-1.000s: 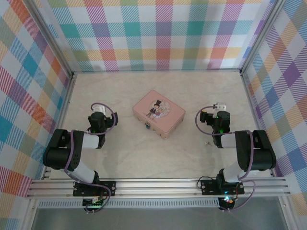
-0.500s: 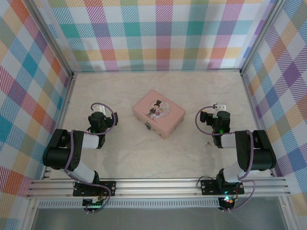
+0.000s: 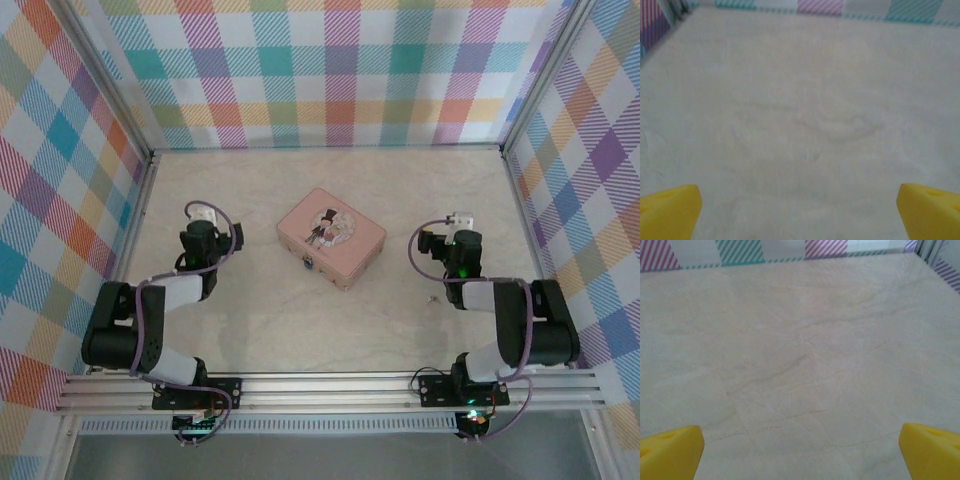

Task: Unlock a padlock with a key

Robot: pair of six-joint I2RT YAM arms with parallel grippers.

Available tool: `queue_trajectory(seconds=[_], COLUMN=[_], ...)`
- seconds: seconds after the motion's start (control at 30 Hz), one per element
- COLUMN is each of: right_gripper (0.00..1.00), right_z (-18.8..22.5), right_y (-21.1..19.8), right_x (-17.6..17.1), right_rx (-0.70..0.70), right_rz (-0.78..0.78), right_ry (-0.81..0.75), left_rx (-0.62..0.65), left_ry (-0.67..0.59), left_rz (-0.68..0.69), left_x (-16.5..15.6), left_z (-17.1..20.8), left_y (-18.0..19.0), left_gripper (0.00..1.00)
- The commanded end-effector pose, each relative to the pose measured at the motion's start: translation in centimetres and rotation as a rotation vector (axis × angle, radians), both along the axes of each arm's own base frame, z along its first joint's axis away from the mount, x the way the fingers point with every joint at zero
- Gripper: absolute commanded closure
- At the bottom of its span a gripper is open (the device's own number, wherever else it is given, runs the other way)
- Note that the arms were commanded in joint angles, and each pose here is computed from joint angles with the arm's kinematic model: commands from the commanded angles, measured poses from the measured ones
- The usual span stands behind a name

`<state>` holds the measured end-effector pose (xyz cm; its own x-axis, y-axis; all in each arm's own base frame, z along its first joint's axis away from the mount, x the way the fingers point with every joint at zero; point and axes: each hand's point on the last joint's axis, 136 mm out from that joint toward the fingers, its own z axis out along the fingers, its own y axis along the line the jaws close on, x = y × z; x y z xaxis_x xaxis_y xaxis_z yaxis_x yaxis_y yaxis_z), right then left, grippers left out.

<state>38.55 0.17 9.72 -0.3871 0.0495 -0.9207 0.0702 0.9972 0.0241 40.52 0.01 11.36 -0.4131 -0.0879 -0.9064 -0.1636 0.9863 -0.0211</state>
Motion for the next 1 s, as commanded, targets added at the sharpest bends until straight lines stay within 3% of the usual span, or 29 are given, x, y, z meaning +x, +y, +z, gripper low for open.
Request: queue_trajectory(seconds=[0.0,0.13,0.27,0.47,0.7,0.97], right_gripper=[0.00,0.00,0.00,0.00,0.02,0.04], right_z=[4.2,8.6,10.5,11.5,8.3,4.2], right_y=[0.2,0.9,-0.6,5.1,9.2,12.9], right_x=[0.7,-0.3,-2.9,-4.5,-7.3,-9.0], right_rx=[0.003,0.110,0.451,0.629,0.807,0.854], right_rz=[0.004,0.009,-0.212,0.070,0.158,0.184], right_ry=[-0.027,-0.110,-0.026,0.115,0.355,0.514], left_rx=[-0.012,-0.143,-0.365,-0.553,-0.649,-0.632], left_ry=[-0.002,-0.084,0.032,0.173,0.332,0.529], left_rz=[0.030,-0.008,0.017,-0.238,-0.440,-0.586], left_x=[-0.1,0.4,0.7,1.2,2.2,3.8], left_z=[2.4,7.1,8.5,7.9,6.7,2.9], left_y=[0.5,-0.9,-2.0,-7.8,-13.8,-20.2], left_gripper=[0.00,0.00,0.00,0.00,0.04,0.10])
